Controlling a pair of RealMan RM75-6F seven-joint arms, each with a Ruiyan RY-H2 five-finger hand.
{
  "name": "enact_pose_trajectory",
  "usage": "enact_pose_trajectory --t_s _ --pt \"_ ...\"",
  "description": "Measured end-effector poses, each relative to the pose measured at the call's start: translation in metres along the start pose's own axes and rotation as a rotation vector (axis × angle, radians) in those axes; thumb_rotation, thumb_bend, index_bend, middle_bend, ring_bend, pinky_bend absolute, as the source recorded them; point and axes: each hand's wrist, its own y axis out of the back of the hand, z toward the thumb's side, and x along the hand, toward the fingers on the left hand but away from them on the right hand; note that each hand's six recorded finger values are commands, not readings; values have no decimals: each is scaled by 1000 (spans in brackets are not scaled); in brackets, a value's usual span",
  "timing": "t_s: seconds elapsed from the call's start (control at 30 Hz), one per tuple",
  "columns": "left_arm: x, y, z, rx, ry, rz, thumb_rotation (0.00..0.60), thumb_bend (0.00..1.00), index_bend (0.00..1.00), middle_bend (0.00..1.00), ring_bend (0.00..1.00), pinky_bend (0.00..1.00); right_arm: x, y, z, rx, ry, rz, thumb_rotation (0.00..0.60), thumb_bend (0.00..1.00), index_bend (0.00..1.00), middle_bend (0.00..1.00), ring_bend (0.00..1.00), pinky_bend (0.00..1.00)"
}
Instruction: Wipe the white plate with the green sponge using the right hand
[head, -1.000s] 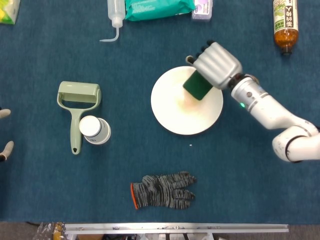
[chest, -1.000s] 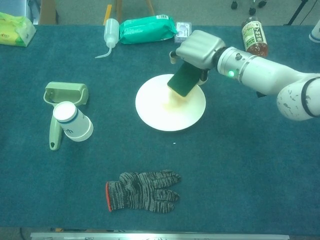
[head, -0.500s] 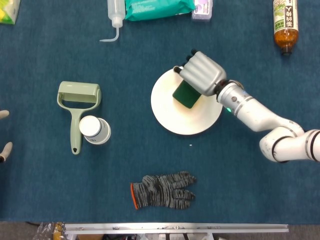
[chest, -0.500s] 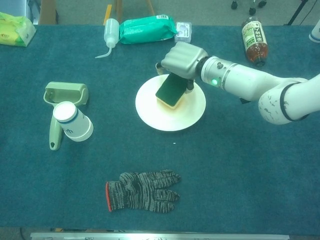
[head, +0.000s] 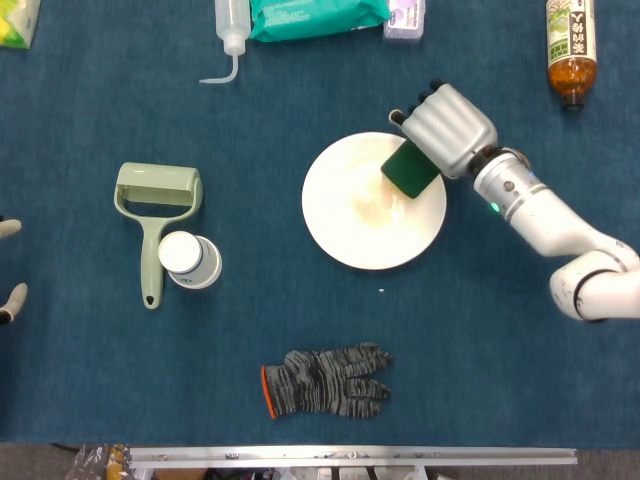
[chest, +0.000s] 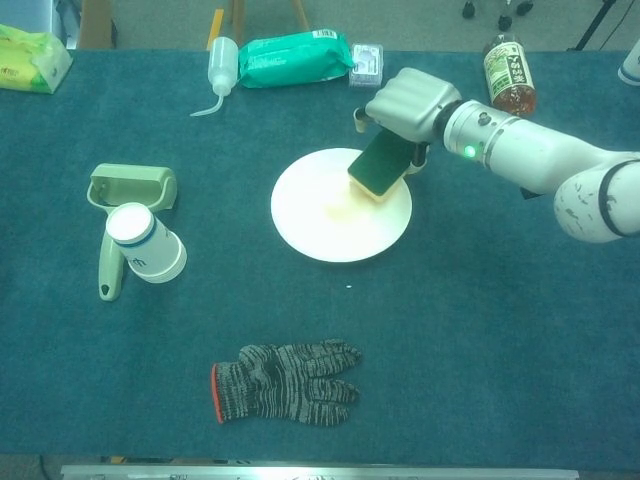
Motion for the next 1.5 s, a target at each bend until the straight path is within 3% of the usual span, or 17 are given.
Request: enact_pose_trajectory --t_s 0.37,0.6,1.03,1.33,1.5 --pt "-1 3 -2 -3 6 6 600 269 236 204 177 340 -9 29 41 -3 90 -59 600 0 283 529 396 319" --pt "-2 5 -3 -9 10 14 600 269 238 204 177 340 -19 23 53 16 110 -34 600 0 283 529 396 319" --pt "-1 4 -1 -13 4 14 600 268 239 204 177 340 -5 -4 8 7 -1 31 600 0 283 529 396 319" --pt "3 5 6 -2 -16 11 600 268 239 204 177 340 27 -2 -16 -89 -51 -18 600 0 283 529 396 319" --pt "6 4 10 5 -23 4 600 269 239 204 177 339 64 -7 -27 -133 -69 -44 600 0 283 529 396 319"
